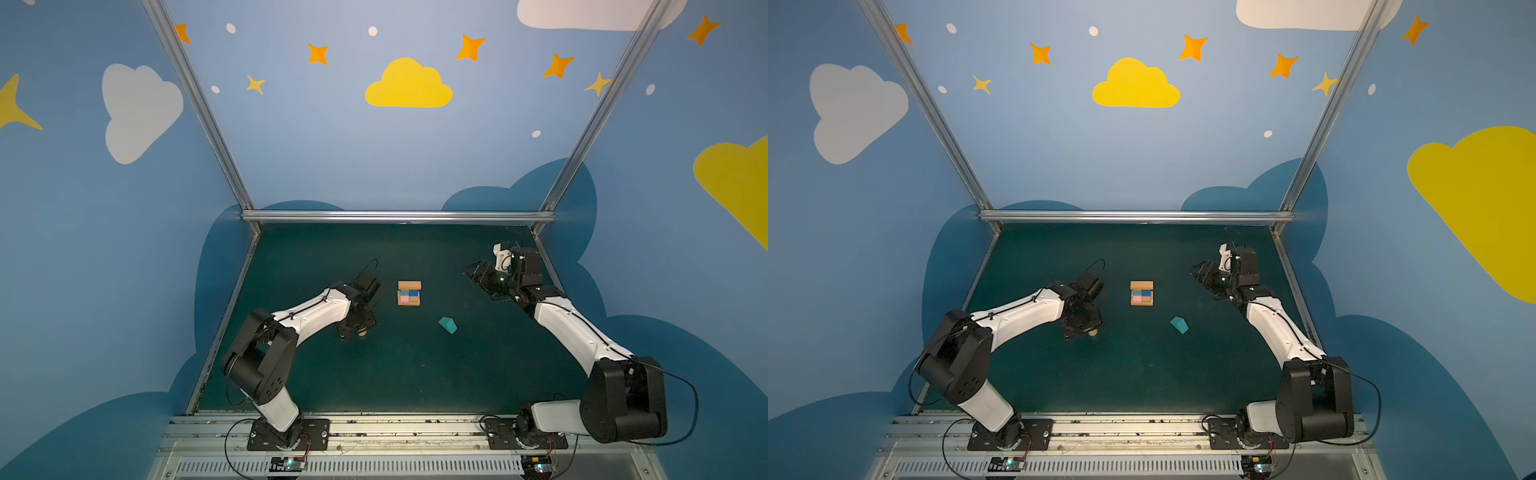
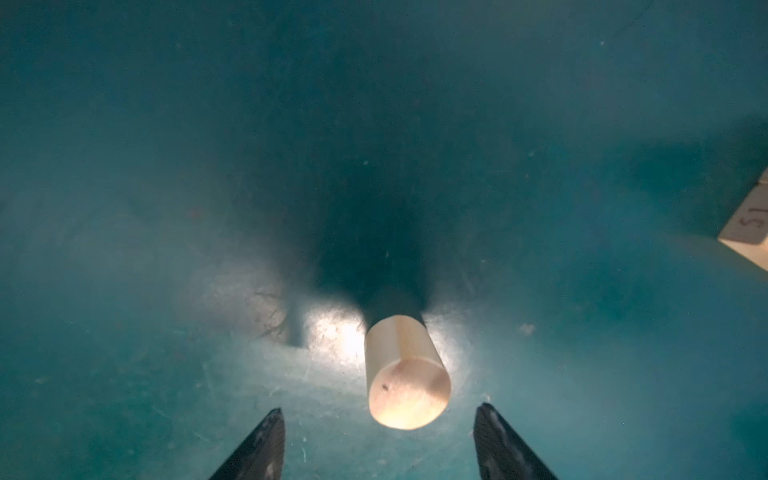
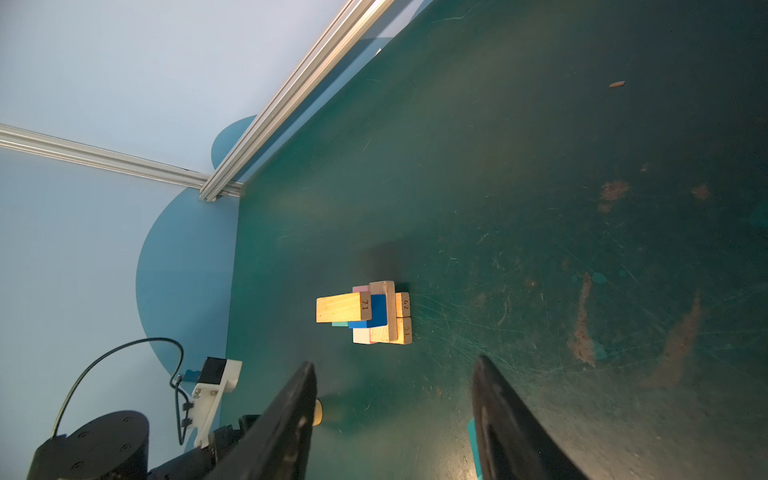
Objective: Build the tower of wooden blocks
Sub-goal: 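Lower the left gripper and close it on the wooden cylinder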
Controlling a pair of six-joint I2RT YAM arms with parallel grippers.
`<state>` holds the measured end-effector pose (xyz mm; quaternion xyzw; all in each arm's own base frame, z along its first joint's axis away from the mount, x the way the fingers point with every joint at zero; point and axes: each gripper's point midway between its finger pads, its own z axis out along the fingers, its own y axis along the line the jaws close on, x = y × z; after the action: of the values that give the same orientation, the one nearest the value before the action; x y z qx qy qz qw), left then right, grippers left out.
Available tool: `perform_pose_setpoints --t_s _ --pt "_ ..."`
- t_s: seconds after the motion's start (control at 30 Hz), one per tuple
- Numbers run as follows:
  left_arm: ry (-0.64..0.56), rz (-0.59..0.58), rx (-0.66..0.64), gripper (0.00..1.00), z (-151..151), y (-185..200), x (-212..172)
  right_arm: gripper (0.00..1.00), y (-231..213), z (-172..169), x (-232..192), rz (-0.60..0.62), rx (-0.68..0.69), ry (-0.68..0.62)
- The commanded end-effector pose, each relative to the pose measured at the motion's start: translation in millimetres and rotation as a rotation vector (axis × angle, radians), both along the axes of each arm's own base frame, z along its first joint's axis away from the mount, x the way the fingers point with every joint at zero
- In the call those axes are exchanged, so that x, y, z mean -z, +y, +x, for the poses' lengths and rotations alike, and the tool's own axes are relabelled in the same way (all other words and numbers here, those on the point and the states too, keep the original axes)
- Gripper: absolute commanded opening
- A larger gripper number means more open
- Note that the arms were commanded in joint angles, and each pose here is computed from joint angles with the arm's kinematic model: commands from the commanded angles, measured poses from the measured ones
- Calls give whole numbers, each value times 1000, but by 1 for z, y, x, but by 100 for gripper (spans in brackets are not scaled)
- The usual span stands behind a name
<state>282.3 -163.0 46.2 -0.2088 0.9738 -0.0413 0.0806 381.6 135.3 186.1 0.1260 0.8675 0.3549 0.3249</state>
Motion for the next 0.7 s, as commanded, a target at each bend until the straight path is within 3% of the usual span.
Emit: perform_pose_setpoints --t_s 0.0,0.23,0.67 --pt "22 11 12 68 4 0 0 58 -3 -2 4 -20 1 2" --pt "73 31 27 58 5 -3 8 58 -4 0 7 -19 2 8" --pt "102 46 34 48 3 -3 13 58 -4 1 8 -16 0 11"
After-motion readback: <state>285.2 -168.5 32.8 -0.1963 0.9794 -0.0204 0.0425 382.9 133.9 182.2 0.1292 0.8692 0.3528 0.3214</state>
